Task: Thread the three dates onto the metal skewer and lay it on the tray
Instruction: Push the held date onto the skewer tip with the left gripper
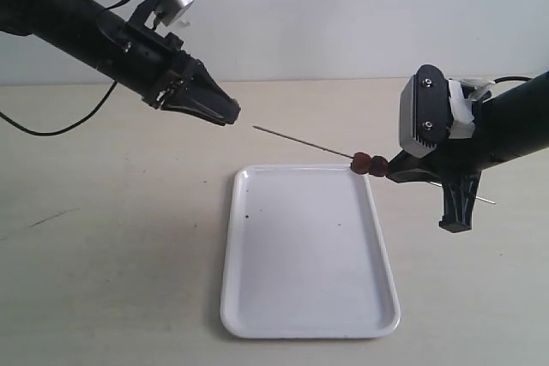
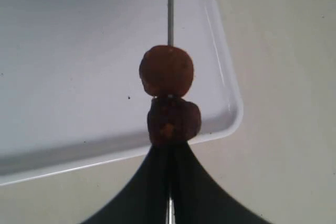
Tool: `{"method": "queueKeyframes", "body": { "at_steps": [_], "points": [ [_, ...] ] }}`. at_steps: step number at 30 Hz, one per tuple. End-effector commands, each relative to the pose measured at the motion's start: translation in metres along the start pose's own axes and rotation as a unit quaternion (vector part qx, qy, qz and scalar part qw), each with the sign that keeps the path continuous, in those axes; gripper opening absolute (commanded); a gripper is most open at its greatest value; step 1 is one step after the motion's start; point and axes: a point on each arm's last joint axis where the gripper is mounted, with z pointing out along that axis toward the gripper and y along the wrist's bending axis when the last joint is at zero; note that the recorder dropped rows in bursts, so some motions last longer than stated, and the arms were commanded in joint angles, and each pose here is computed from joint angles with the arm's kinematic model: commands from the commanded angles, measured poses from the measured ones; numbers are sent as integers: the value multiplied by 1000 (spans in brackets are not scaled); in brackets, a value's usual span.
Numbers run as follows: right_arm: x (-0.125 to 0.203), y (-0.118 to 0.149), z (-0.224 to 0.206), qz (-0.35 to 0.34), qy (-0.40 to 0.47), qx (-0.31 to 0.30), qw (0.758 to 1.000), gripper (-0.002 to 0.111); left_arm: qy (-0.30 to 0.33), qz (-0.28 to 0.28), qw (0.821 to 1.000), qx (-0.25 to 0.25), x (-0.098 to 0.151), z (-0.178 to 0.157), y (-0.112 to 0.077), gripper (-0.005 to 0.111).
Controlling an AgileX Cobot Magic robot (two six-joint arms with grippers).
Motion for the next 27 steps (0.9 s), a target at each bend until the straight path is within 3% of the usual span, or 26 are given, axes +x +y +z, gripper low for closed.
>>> {"method": "queueKeyframes", "body": {
  "at_steps": [1,27],
  "points": [
    [0,-3,0,-10,3,10,1000,0,13,-6,1000,2,0,7,-7,30],
    [-1,-1,0,-10,-2,3,1000,0,29,3,999,14,-2,22,-21,30]
  ]
}}
